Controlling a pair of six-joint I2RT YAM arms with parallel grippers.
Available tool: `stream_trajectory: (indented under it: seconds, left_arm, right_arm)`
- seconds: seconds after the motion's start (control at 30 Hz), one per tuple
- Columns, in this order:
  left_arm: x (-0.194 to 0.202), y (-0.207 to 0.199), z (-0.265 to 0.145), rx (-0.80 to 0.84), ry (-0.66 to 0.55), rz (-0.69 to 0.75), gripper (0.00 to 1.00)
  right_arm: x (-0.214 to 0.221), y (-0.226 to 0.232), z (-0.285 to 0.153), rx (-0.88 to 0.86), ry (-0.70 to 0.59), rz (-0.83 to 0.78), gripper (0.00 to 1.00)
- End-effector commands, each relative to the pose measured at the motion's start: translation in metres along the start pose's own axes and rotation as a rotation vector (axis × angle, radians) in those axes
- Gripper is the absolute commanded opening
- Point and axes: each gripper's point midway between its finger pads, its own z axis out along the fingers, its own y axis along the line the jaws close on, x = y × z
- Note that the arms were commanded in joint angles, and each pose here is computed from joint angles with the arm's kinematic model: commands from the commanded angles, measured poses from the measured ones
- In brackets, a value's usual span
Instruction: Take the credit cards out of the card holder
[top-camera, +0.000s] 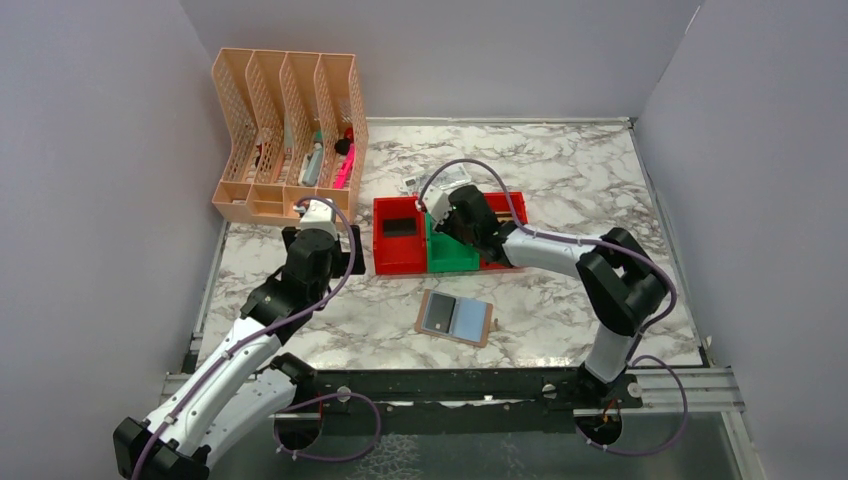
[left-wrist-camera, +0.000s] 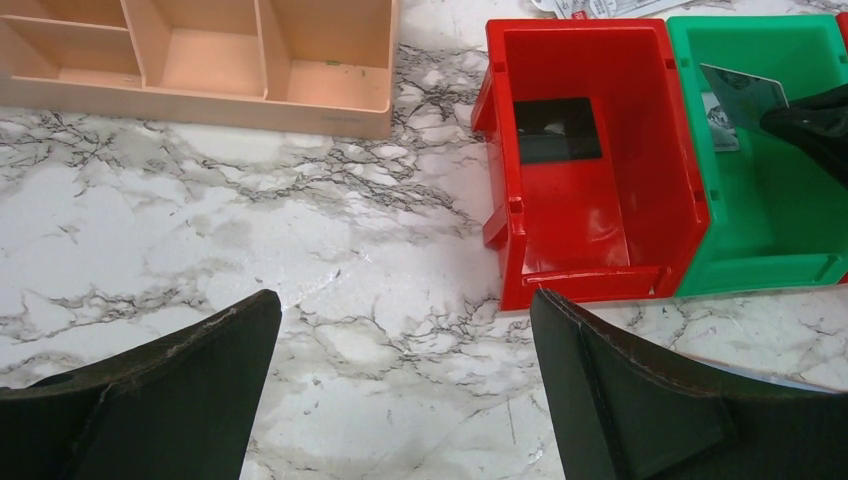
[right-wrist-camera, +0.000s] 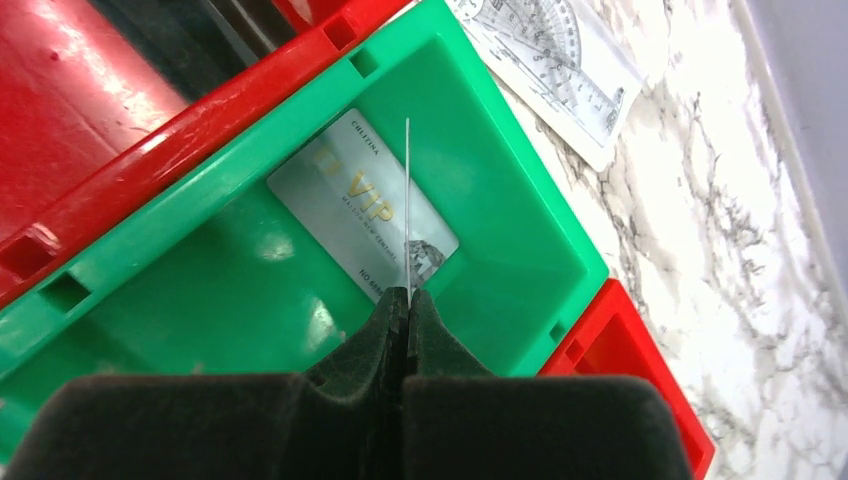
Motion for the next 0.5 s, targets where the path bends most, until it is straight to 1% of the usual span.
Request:
stream_trajectory:
  seconds: [0.0, 0.07, 0.2, 0.37, 0.47]
  left_arm:
    - [-0.003, -0.002, 0.000, 0.021, -0.010, 0.001, 0.99]
    - [-0.004, -0.002, 0.000, 0.022, -0.012, 0.000, 0.99]
    - [-0.003, -0.001, 0.001, 0.017, -0.010, -0.002, 0.99]
    - [-0.004, 0.001, 0.002, 0.013, -0.009, -0.007, 0.99]
    - [-0.003, 0.001, 0.002, 0.012, -0.006, -0.007, 0.99]
  right_arm:
    - [-0.017, -0.021, 0.011, 0.100, -0.044, -0.131, 0.01]
    - [-0.016, -0.019, 0.013, 0.101, -0.053, -0.170, 0.03]
    - [-0.019, -0.013, 0.019, 0.080, -0.088, -0.189, 0.06]
    - [-0.011, 0.000, 0.029, 0.029, -0.066, -0.218, 0.09]
    - [-0.005, 0.000, 0.033, 0.032, -0.043, -0.234, 0.09]
